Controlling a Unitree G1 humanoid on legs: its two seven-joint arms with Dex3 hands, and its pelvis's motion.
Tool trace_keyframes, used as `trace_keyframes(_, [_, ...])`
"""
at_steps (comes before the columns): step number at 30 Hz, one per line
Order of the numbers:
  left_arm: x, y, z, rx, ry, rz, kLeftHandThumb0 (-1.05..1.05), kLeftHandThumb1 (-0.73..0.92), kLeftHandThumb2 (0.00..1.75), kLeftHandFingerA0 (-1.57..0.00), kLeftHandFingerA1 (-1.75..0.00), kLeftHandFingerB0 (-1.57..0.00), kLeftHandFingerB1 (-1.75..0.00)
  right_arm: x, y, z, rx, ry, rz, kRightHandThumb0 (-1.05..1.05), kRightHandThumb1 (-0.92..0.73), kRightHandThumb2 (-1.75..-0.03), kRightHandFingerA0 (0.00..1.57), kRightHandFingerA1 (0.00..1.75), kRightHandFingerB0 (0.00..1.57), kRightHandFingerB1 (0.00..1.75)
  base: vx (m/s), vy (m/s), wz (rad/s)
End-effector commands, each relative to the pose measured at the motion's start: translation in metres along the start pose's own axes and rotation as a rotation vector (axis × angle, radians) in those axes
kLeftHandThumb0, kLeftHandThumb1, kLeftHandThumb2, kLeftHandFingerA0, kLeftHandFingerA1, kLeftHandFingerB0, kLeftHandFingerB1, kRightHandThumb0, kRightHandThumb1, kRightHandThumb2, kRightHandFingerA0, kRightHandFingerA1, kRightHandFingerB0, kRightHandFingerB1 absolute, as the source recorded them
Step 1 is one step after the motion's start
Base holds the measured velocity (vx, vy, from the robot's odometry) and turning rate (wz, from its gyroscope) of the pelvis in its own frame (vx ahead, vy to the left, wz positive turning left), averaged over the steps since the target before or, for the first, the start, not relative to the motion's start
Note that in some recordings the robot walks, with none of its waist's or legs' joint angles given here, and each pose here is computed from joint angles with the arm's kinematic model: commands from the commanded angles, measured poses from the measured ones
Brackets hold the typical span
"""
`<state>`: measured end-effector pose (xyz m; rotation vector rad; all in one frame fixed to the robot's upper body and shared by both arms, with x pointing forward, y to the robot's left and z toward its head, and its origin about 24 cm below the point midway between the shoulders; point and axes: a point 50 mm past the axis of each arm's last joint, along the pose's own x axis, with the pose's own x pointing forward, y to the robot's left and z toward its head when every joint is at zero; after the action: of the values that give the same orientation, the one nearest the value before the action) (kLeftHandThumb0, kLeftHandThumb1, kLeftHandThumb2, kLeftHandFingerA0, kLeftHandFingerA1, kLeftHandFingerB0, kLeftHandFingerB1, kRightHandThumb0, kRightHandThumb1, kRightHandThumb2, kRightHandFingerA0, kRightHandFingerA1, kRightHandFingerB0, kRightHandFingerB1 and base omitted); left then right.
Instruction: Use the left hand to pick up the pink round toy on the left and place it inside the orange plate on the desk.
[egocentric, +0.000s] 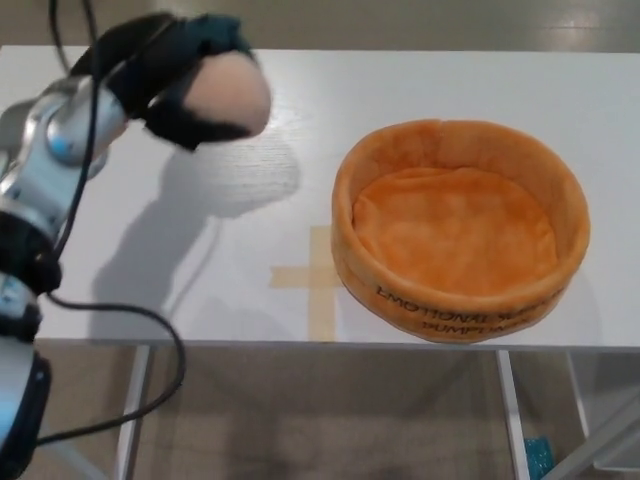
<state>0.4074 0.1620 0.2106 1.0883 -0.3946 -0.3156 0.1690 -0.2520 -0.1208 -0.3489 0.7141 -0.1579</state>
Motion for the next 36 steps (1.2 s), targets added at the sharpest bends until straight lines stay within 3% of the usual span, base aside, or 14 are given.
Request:
trace_keyframes(1, [0.022,0.003,0.038,0.051,-0.100,0.028,-0.21,0.80,0.63,-0.73,-1.49,-0.74,-1.13,-0.002,0.000,-0.004,0.009,0.007,-0.004,-0.37,-0.58,-0.58,0.73,0.56,0.64,0.43,0.00,0.000,0.00])
trace_keyframes(6, [0.034,-0.005,0.061,0.058,-0.138,0.013,-0.22,0.71,0.64,-0.71,-1.49,-0.81,-0.75,-0.001,0.000,-0.002,0.002,0.000,-0.005,-0.37,-0.58,-0.58,0.73,0.56,0.63,0.44,0.00,0.000,0.00])
trace_keyframes(10, [0.043,-0.018,0.080,0.040,-0.176,-0.016,-0.16,0.73,0.65,-0.82,-1.60,-0.70,-1.33,0.000,0.000,0.000,0.017,-0.003,-0.006,-0.36,-0.57,-0.58,0.74,0.56,0.63,0.44,0.00,0.000,0.00])
trace_keyframes(12, [0.047,-0.024,0.088,0.023,-0.182,-0.027,-0.14,0.75,0.67,-0.71,-1.65,-0.66,-1.39,0.000,-0.001,0.001,0.008,-0.009,-0.007,-0.36,-0.57,-0.58,0.75,0.58,0.63,0.44,0.00,0.000,0.00])
trace_keyframes(15, [0.050,-0.032,0.096,0.019,-0.187,-0.045,-0.17,0.77,0.61,-0.71,-1.65,-0.80,-0.90,-0.001,-0.001,0.000,-0.002,-0.009,-0.007,-0.36,-0.58,-0.58,0.74,0.56,0.63,0.44,0.00,0.000,0.00])
trace_keyframes(17, [0.053,-0.041,0.105,0.014,-0.200,-0.072,-0.14,0.78,0.60,-0.70,-1.66,-0.67,-1.27,-0.001,-0.001,0.000,-0.010,-0.014,-0.007,-0.37,-0.58,-0.58,0.74,0.59,0.63,0.44,0.00,0.000,0.00])
trace_keyframes(23, [0.056,-0.051,0.115,-0.012,-0.222,-0.101,-0.16,0.78,0.64,-0.68,-1.68,-0.64,-1.33,0.000,-0.001,0.002,0.005,-0.017,-0.006,-0.36,-0.58,-0.58,0.74,0.57,0.64,0.44,0.00,0.000,0.00])
trace_keyframes(24, [0.056,-0.053,0.117,-0.009,-0.219,-0.109,-0.20,0.77,0.64,-0.73,-1.42,-0.71,-0.60,0.001,-0.001,0.003,-0.003,-0.018,-0.003,-0.38,-0.58,-0.58,0.75,0.59,0.63,0.43,0.00,0.000,0.00])
trace_keyframes(25, [0.057,-0.057,0.119,-0.018,-0.221,-0.116,-0.16,0.78,0.63,-0.86,-0.51,-0.76,-1.00,0.002,-0.001,0.004,0.001,-0.015,-0.004,-0.39,-0.57,-0.58,0.75,0.57,0.63,0.43,0.00,0.000,0.00])
trace_keyframes(28, [0.056,-0.064,0.122,-0.034,-0.228,-0.125,-0.13,0.77,0.66,-0.78,-0.49,-0.79,-1.08,0.002,-0.002,0.005,0.011,-0.016,-0.003,-0.38,-0.58,-0.58,0.75,0.59,0.63,0.43,0.00,0.000,0.00])
trace_keyframes(29, [0.057,-0.066,0.122,-0.037,-0.213,-0.174,-0.40,0.45,0.71,-0.50,-0.61,-0.33,-0.42,0.002,-0.003,0.005,0.003,-0.017,-0.004,-0.38,-0.58,-0.58,0.75,0.59,0.63,0.43,0.00,0.000,0.00])
trace_keyframes(30, [0.057,-0.068,0.122,-0.039,-0.201,-0.210,-0.40,0.45,0.71,-0.50,-0.61,-0.33,-0.42,0.003,-0.003,0.006,-0.003,-0.018,-0.005,-0.38,-0.58,-0.58,0.75,0.59,0.63,0.43,0.00,0.000,0.00])
trace_keyframes(31, [0.059,-0.070,0.122,0.018,-0.164,-0.285,-0.69,0.43,0.77,0.00,0.00,-0.03,-0.14,0.003,-0.002,0.006,-0.004,-0.018,-0.005,-0.38,-0.57,-0.58,0.75,0.57,0.63,0.44,0.00,0.000,0.00])
trace_keyframes(36, [0.061,-0.075,0.121,0.087,-0.064,-0.448,-0.78,0.43,0.84,0.00,0.00,0.00,0.00,0.003,-0.002,0.006,0.001,-0.018,-0.003,-0.37,-0.58,-0.58,0.74,0.57,0.63,0.44,0.00,0.000,0.00])
